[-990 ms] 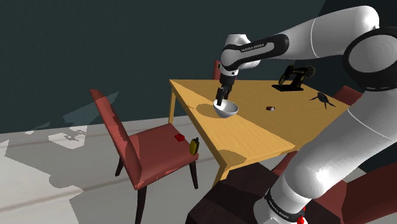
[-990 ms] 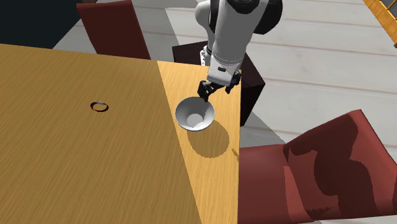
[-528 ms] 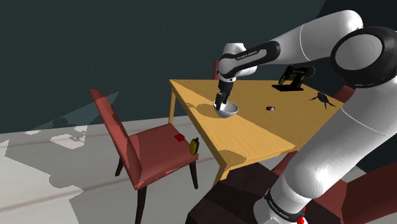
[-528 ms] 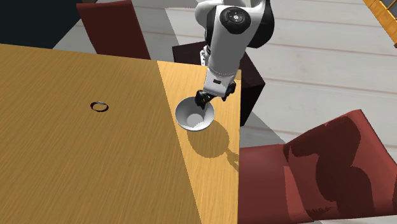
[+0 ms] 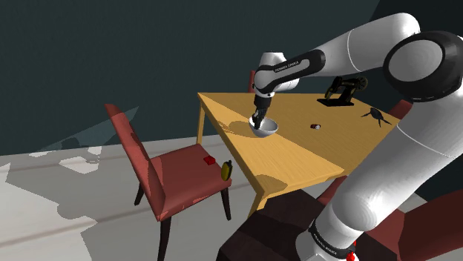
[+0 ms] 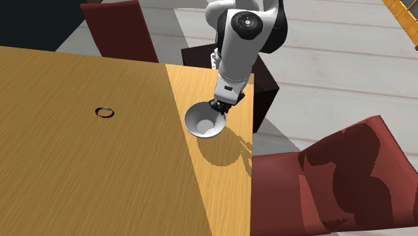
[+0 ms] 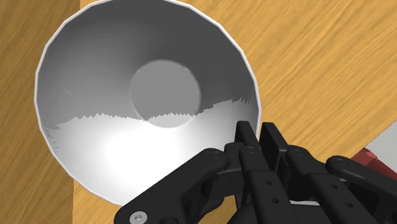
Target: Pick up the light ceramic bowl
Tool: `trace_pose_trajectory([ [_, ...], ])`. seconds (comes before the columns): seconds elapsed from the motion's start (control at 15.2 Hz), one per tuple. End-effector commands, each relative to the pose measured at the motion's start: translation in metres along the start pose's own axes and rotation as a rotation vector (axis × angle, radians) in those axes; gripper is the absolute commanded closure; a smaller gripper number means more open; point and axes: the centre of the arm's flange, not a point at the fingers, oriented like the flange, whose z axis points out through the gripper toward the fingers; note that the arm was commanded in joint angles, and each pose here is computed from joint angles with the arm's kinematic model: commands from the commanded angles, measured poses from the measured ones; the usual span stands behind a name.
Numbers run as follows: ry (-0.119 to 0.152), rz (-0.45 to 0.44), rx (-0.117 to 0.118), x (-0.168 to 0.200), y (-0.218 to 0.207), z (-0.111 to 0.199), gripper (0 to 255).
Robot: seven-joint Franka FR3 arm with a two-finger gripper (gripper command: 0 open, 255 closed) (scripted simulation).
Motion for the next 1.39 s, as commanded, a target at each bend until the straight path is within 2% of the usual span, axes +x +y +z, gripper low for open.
trace_pose_trajectory([
  [0.0, -0.001, 0.000, 0.000, 0.000, 0.000, 0.000, 255],
  [0.2, -0.001, 0.000, 0.000, 0.000, 0.000, 0.000, 255],
  [1.19, -0.001, 0.000, 0.000, -0.004, 0.004, -0.079, 255],
  [1.32, -0.001, 0.000, 0.000, -0.004, 0.004, -0.080, 255],
])
